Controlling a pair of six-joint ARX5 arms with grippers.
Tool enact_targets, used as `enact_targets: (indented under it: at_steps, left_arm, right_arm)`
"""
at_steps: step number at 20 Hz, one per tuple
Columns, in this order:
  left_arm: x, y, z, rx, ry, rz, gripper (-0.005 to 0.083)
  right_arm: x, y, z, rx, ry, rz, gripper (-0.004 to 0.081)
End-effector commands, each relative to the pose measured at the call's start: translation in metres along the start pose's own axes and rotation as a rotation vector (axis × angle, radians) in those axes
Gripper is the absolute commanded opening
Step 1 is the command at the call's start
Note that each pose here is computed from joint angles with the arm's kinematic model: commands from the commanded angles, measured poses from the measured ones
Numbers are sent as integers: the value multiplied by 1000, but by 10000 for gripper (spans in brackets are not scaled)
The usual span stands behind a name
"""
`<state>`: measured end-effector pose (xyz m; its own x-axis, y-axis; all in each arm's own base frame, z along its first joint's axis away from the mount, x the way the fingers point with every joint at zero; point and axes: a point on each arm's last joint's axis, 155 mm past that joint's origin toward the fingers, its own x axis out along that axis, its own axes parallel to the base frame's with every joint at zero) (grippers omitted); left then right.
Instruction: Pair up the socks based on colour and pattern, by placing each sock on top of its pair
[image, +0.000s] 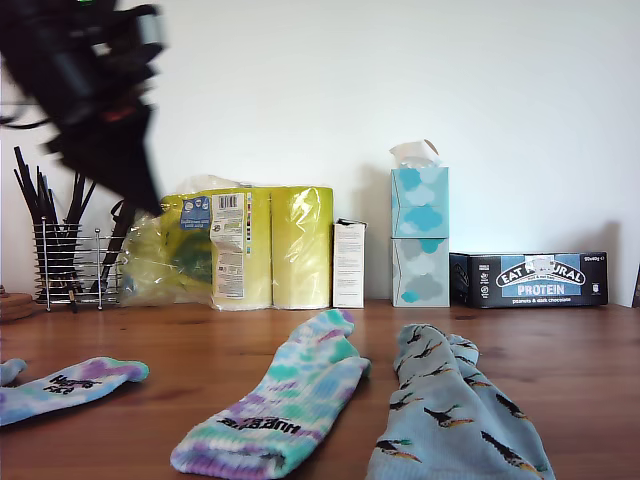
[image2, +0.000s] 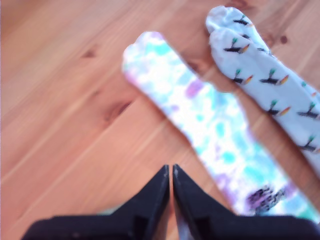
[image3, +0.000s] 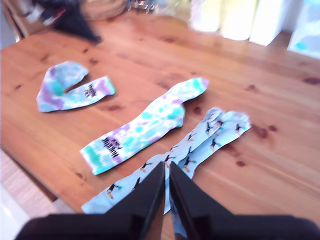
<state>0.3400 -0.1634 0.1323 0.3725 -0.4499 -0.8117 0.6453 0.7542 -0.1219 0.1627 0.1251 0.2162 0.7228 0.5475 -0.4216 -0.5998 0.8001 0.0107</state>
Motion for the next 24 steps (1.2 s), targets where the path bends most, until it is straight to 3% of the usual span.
enact_targets:
  at_steps: [1,2,3,5,6,7,11,19,21,24]
  left_arm:
    - [18,-1,-18,-30,64,-23,-15]
    - [24,2,-22,-35,82,-23,23]
    - [30,7,-27,-40,104,-5,119]
    - [47,21,-30,-47,131,58,411]
    - [54,29,-33,-56,146,95,504]
    - [62,36,-38,-68,166,120,537]
    - [82,63,-59,-73,248,227,535]
    - [102,85,-87,-140,312,230,523]
    - [102,86,-88,-156,307,216,417]
    - [103,80,-89,-169,306,176,140]
  right_arm:
    - [2,-4,-3,-10,8,-24,-13]
    - [2,-6,-3,-31,10,-33,-13]
    - [3,-6,-4,-57,12,-33,-13]
    - [3,-6,-4,-75,14,-34,-13]
    - [3,-7,-4,-90,14,-37,-13]
    - [3,-7,-4,-97,14,-38,-13]
    - [3,-7,-4,-127,14,-37,-13]
    - [3,-9,-4,-141,15,-48,-13]
    - [3,-9,-4,-141,14,-48,-13]
    - [3,-9,-2,-141,9,-50,-13]
